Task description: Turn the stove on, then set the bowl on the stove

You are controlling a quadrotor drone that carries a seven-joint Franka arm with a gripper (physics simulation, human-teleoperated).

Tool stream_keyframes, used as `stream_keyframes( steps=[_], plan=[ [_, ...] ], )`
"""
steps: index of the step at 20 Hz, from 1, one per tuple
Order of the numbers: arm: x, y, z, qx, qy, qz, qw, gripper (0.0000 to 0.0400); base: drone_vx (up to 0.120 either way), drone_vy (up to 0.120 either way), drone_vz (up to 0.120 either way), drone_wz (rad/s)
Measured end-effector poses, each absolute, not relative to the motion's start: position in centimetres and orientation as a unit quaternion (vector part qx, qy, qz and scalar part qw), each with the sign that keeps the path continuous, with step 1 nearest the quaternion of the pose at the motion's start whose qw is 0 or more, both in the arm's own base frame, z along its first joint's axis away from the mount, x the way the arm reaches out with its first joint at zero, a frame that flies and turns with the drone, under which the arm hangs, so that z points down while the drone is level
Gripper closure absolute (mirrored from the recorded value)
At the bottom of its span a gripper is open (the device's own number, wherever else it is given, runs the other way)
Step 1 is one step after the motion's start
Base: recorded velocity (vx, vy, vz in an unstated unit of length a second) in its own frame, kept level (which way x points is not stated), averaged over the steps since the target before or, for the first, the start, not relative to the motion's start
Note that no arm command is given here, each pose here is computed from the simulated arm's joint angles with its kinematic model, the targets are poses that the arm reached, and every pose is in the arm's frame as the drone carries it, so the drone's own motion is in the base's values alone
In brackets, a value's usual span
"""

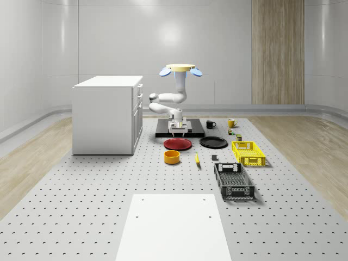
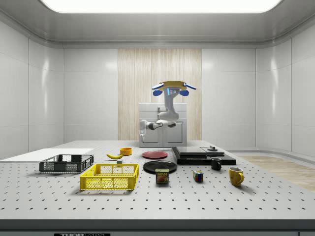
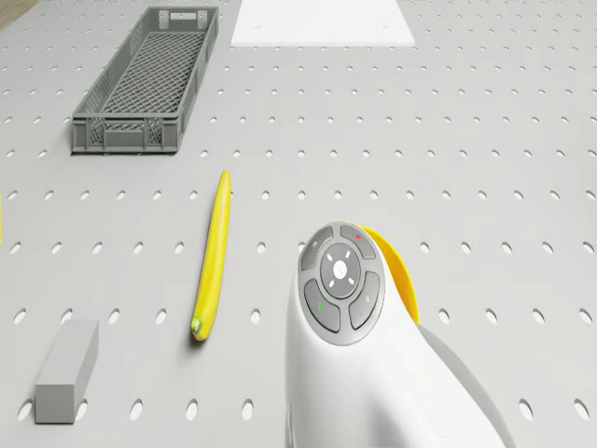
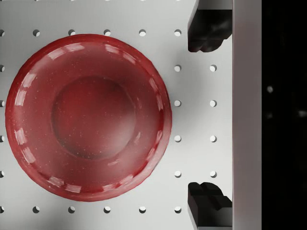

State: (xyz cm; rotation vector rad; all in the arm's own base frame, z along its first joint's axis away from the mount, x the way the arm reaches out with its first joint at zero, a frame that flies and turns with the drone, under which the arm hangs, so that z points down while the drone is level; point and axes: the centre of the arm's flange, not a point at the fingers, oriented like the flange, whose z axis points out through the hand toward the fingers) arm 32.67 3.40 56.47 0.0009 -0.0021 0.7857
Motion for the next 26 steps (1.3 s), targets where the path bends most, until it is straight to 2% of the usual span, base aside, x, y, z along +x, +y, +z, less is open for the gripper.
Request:
stream_keyframes(
  steps=[14,26],
  plan=[
    [32.68,3.40,56.47,0.000,-0.001,0.383,0.924,0.0000,0.120,0.000,0.000,0.000],
    [32.68,3.40,56.48,0.000,-0.001,0.383,0.924,0.0000,0.120,0.000,-0.110,0.000]
  ],
)
